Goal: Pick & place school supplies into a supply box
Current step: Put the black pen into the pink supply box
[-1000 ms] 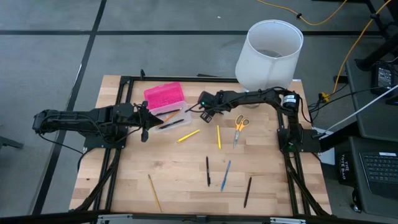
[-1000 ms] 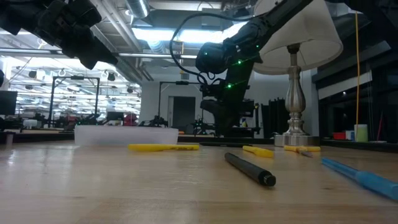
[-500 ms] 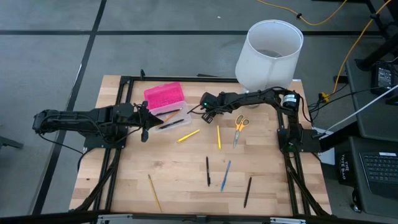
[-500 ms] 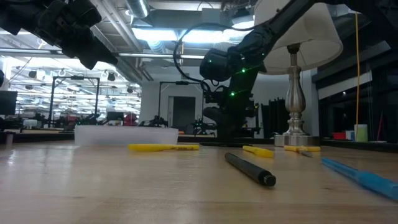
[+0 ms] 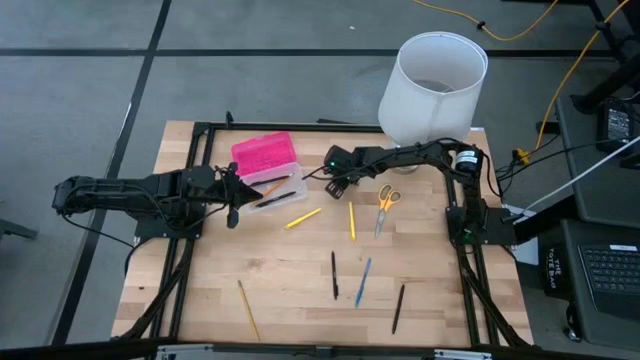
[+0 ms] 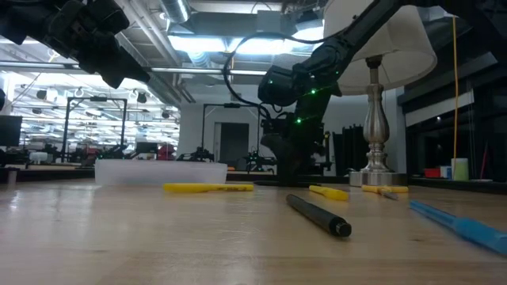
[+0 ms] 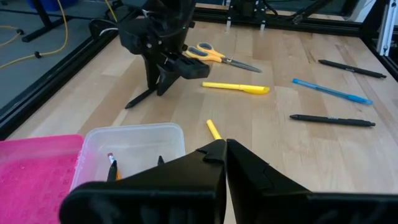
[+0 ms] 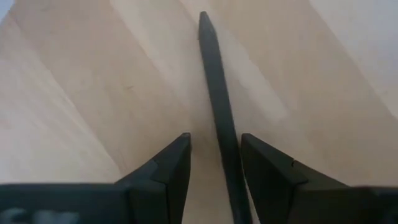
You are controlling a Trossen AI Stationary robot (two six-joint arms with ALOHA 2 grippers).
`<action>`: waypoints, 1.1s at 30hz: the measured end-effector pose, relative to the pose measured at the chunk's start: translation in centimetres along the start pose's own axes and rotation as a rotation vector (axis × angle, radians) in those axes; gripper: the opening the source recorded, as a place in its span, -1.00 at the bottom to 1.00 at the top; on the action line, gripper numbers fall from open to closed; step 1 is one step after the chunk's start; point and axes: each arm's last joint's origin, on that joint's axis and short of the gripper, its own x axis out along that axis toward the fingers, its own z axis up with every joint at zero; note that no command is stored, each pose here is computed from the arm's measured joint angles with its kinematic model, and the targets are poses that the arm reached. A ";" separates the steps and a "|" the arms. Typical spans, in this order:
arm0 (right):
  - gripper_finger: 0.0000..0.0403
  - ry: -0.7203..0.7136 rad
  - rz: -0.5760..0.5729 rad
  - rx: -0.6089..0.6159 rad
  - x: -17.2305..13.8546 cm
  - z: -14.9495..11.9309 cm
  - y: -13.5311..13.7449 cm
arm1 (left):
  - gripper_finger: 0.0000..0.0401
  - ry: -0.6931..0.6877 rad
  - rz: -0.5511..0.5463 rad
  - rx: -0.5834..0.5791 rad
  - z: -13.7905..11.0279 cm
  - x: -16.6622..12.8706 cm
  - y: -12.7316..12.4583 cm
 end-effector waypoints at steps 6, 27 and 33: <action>-0.27 0.002 0.003 0.043 0.0 0.0 0.1 | -0.97 -0.001 0.000 0.000 0.0 0.0 0.0; -0.89 0.009 -0.023 -0.043 0.0 -0.2 0.1 | -0.97 0.000 0.000 -0.011 0.0 0.0 0.0; -0.88 0.013 -0.020 -0.072 -0.1 -0.4 0.5 | -0.97 0.000 -0.001 -0.010 0.0 0.0 0.0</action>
